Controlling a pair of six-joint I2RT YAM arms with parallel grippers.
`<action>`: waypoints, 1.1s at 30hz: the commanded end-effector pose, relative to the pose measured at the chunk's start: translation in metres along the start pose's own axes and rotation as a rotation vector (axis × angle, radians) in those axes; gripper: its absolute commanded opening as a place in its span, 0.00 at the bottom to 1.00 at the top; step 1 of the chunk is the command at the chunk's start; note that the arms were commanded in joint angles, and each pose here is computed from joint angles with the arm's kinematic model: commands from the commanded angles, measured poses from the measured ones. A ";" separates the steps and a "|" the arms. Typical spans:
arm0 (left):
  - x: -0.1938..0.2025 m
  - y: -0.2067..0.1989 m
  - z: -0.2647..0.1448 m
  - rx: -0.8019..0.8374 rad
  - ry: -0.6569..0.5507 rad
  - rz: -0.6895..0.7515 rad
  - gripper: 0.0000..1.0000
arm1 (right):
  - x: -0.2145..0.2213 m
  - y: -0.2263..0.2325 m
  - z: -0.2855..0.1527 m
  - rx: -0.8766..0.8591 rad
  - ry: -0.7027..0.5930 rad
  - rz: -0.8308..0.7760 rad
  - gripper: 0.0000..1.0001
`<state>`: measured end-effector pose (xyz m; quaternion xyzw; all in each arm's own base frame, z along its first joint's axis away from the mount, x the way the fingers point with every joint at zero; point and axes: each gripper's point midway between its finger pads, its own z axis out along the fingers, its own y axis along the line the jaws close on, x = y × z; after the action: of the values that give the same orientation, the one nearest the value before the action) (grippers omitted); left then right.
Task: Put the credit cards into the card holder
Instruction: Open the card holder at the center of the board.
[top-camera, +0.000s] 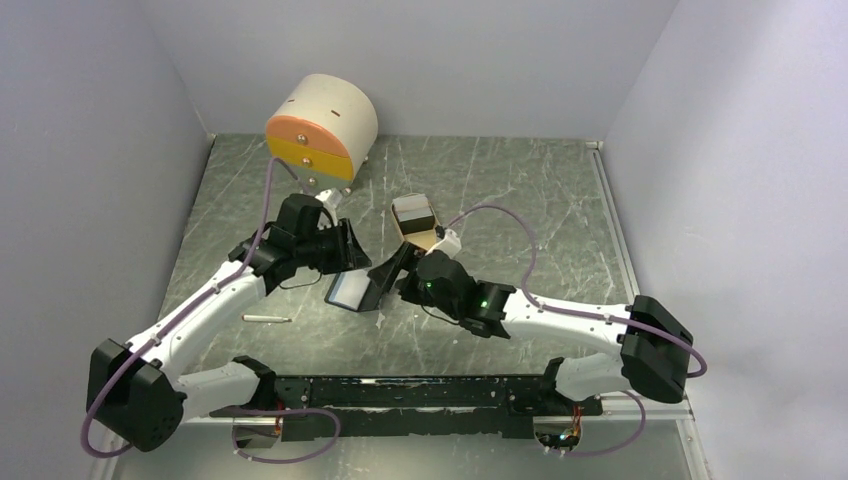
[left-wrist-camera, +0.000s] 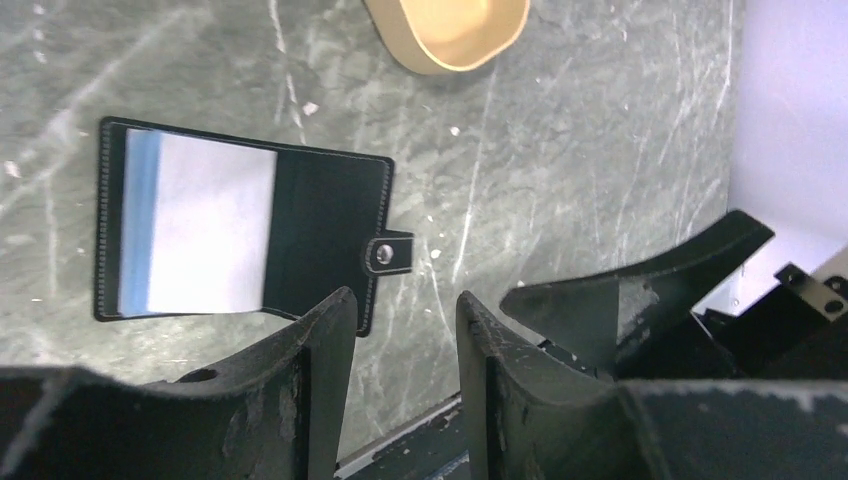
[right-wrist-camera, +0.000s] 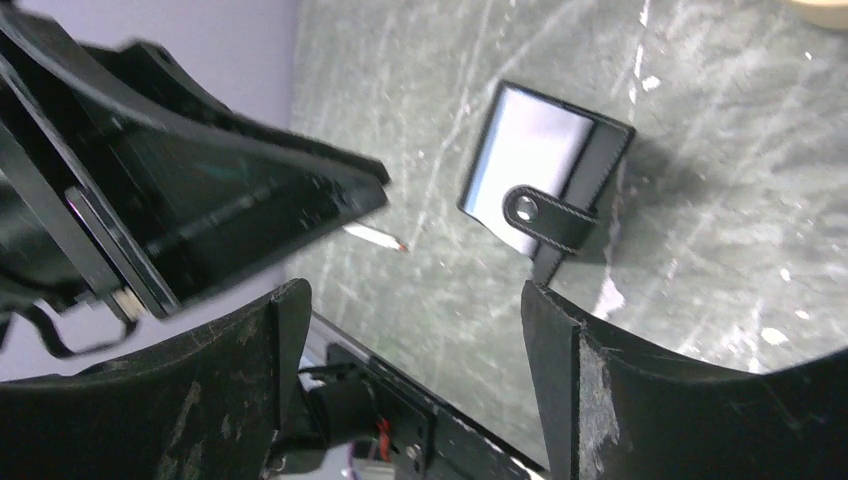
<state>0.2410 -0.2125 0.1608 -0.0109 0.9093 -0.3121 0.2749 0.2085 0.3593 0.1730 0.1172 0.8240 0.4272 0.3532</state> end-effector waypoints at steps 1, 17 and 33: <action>-0.003 0.011 -0.005 -0.002 -0.033 0.035 0.46 | 0.008 -0.013 -0.010 0.081 0.047 -0.093 0.80; -0.027 0.066 -0.018 -0.063 -0.100 -0.105 0.49 | 0.043 -0.046 0.027 0.227 0.154 -0.096 0.65; 0.003 0.093 0.008 -0.011 0.024 -0.211 0.47 | 0.056 -0.107 0.045 0.300 0.217 -0.272 0.06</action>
<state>0.2559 -0.1335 0.0977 -0.1169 0.9181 -0.3003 0.2306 0.2084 0.3555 0.0414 0.0348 0.9268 0.2446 0.2830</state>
